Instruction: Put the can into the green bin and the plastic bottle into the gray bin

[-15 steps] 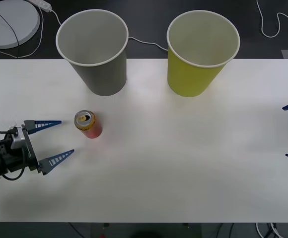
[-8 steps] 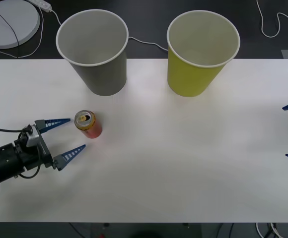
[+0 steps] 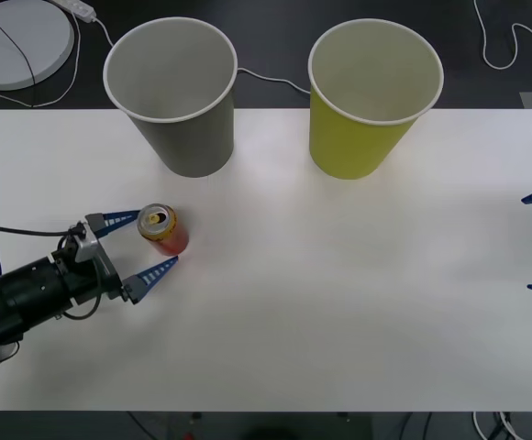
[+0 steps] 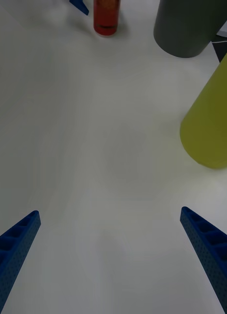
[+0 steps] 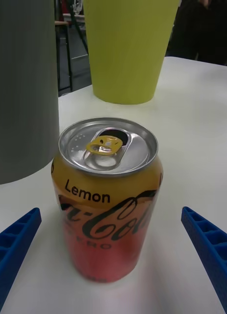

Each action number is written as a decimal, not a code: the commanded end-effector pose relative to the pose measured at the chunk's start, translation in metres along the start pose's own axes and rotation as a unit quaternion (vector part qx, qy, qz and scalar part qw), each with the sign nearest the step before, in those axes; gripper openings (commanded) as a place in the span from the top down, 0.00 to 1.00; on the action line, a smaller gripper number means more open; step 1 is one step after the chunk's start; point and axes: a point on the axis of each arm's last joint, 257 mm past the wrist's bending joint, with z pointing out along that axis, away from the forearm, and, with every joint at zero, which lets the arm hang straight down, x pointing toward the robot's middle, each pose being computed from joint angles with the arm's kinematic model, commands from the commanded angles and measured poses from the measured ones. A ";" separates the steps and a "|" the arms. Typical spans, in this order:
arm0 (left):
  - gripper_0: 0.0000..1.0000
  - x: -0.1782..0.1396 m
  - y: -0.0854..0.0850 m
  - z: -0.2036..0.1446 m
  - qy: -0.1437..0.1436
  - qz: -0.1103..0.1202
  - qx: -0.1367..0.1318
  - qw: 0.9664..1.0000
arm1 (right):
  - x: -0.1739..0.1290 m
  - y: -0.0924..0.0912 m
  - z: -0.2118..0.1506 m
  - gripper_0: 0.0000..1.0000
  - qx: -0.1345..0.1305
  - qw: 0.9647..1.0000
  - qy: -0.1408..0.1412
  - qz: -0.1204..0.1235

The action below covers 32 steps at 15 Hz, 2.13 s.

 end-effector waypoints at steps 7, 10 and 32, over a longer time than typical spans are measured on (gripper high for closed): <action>0.00 -0.007 -0.004 0.032 -0.006 0.003 -0.005 1.000 | 0.000 0.000 0.000 0.00 0.000 1.000 0.000 0.000; 0.57 -0.006 -0.004 0.033 -0.006 0.002 -0.005 1.000 | 0.000 0.000 0.000 0.00 0.000 1.000 0.000 0.000; 1.00 -0.112 -0.001 -0.050 0.138 -0.050 0.086 0.985 | 0.000 0.000 0.000 0.00 0.000 1.000 0.000 0.000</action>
